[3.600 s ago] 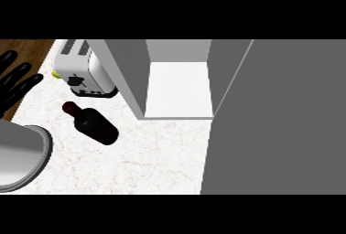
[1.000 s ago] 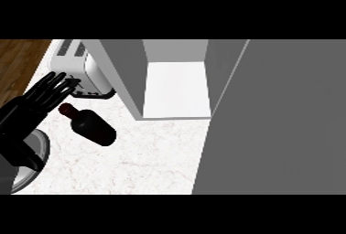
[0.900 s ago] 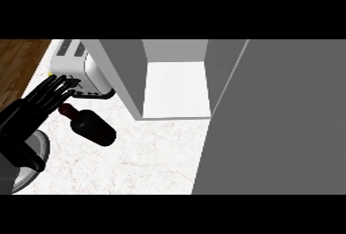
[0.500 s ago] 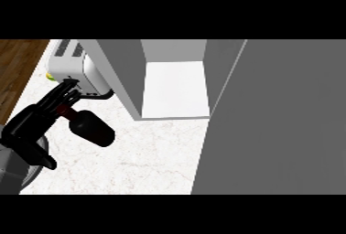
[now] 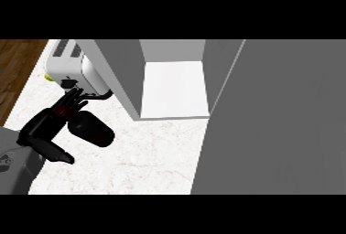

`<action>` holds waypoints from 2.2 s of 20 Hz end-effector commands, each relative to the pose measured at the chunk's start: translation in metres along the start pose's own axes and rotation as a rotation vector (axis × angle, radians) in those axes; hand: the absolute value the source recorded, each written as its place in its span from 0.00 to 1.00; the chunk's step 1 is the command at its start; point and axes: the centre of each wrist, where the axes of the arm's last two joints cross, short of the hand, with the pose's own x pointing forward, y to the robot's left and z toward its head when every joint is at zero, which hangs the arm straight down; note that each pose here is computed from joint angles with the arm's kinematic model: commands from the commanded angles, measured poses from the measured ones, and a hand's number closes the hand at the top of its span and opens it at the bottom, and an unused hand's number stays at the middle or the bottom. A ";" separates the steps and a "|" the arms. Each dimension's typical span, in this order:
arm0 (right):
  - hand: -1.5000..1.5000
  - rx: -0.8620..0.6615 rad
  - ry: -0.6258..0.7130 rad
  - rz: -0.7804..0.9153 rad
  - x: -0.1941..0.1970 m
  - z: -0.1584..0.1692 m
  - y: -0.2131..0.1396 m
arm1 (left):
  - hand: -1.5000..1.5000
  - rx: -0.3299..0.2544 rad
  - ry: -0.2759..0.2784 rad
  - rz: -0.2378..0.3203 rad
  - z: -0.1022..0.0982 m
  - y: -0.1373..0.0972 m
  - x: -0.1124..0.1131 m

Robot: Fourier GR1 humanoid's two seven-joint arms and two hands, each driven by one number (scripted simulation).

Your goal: Pick up the wine, place it into the cabinet and close the cabinet

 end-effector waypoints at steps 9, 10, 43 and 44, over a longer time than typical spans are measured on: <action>0.00 -0.006 -0.088 0.004 0.018 0.021 0.001 | 0.00 -0.071 0.031 0.109 0.008 -0.002 -0.043; 0.00 -0.004 -0.089 0.001 0.021 0.026 -0.003 | 0.00 -0.070 0.035 0.135 0.010 -0.006 -0.050; 0.00 0.004 -0.091 0.021 0.018 0.028 -0.007 | 1.00 -0.132 -0.107 0.125 -0.031 -0.026 -0.051; 0.00 -0.031 -0.072 0.026 0.015 0.029 -0.002 | 1.00 -0.043 -0.135 0.102 -0.009 -0.031 -0.068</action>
